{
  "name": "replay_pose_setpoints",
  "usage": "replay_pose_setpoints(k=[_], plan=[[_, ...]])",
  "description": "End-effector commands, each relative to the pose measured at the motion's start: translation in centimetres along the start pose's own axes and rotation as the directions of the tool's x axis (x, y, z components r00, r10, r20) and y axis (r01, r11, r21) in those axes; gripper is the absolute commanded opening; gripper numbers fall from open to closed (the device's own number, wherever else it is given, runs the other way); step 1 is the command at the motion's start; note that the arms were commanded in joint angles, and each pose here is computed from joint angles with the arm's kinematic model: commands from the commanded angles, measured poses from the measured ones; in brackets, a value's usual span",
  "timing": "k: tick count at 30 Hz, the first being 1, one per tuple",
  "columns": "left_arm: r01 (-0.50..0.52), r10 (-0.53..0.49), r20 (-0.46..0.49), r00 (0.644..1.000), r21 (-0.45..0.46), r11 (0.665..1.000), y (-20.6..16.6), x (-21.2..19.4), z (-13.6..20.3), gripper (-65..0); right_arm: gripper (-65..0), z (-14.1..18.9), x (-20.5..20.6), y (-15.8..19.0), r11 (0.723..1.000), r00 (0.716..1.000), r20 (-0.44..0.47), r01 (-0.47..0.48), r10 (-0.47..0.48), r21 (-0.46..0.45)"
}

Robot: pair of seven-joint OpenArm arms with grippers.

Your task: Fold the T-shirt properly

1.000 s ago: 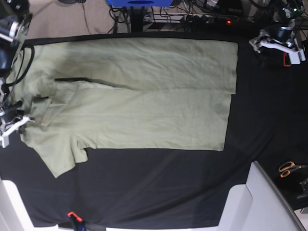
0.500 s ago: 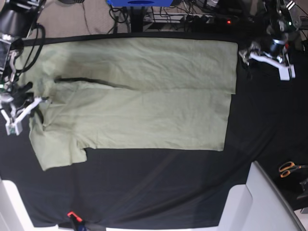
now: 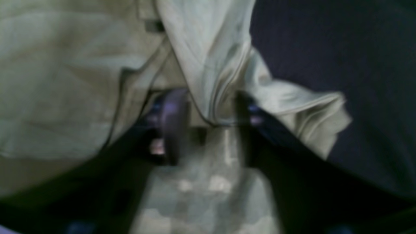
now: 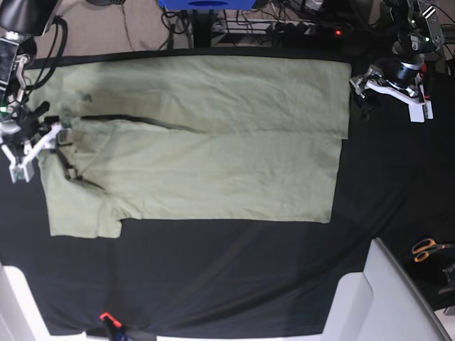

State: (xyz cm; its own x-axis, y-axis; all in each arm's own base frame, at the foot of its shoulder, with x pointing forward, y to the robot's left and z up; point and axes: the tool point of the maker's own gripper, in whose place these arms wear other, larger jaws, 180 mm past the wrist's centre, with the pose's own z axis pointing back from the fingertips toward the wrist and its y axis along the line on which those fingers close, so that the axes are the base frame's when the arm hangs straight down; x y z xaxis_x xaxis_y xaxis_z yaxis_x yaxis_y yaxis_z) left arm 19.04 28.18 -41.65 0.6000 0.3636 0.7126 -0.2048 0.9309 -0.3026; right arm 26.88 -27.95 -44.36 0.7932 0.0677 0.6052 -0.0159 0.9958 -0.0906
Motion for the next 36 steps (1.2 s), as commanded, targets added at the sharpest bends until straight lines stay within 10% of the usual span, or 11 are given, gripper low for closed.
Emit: replay_pose_setpoints(k=[1, 12, 32, 36], plan=[[0.013, -0.013, 0.038, 0.999, -0.007, 1.0, 0.0, 1.3, 0.3, -7.2, -30.2, 0.6, 2.5, -0.9, 1.0, 0.997, 0.07, -0.012, 0.014, -0.021], [-0.011, 0.011, 0.013, 1.0, 0.01, 1.0, 0.9, 0.2, 0.2, -7.2, -28.7, -1.2, 8.3, -6.0, 0.995, 0.997, -0.021, 0.075, -0.077, -0.07], [-0.014, 0.014, 0.01, 1.0, 0.011, 1.0, 1.0, 0.1, 0.2, -7.2, -29.0, -5.5, 5.4, -4.3, 0.988, 0.961, -0.238, 0.151, -0.141, 0.026], [-0.014, 0.014, 0.01, 1.0, 0.011, 1.0, 1.0, 0.1, 0.2, -7.2, -46.4, -5.6, 5.8, -4.3, 0.989, 0.967, -0.215, 0.147, -0.138, 0.028]])
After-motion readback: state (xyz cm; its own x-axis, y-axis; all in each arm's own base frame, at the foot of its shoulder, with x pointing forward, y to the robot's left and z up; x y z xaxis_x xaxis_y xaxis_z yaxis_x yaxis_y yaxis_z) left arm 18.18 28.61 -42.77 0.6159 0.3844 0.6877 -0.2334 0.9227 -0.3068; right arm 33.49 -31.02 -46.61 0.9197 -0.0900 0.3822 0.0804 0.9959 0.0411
